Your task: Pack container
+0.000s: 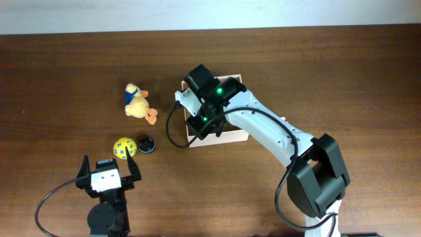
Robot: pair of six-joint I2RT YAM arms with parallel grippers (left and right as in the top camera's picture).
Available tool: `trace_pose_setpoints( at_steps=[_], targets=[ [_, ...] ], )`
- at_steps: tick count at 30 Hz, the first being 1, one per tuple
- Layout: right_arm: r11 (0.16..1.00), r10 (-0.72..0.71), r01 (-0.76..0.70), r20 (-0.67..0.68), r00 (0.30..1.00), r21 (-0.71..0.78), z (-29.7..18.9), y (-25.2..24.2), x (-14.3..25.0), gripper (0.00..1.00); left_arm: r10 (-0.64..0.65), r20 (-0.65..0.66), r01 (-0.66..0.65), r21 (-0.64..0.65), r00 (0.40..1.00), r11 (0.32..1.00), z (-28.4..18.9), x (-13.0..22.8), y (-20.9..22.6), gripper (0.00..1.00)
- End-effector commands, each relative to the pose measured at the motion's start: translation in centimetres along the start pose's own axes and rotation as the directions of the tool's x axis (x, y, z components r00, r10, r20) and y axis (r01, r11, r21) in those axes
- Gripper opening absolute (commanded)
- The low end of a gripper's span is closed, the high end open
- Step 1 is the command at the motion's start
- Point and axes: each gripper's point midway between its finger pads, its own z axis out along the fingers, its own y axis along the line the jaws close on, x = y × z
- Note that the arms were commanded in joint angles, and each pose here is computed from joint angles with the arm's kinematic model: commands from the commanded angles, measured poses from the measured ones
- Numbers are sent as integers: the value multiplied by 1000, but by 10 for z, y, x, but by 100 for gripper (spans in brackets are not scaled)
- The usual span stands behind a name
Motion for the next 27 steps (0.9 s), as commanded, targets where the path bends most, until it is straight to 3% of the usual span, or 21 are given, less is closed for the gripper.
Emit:
trace_pose_setpoints(
  at_steps=[1,7,19,27],
  targets=[
    [998,5,-4,-11,1000,70,-3,-7,4,4,16,-1,-16,5,1000,1000,0,3,-1,99],
    [977,29,-19,-47,998,214,-9,-38,13,4,16,-1,-16,5,1000,1000,0,3,-1,99],
    [947,229,-201,-88,969,250,-26,-88,45,4,16,-1,-16,5,1000,1000,0,3,-1,99],
    [945,263,-220,-168,950,241,-29,-83,66,4,16,-1,-16,5,1000,1000,0,3,-1,99]
  ],
)
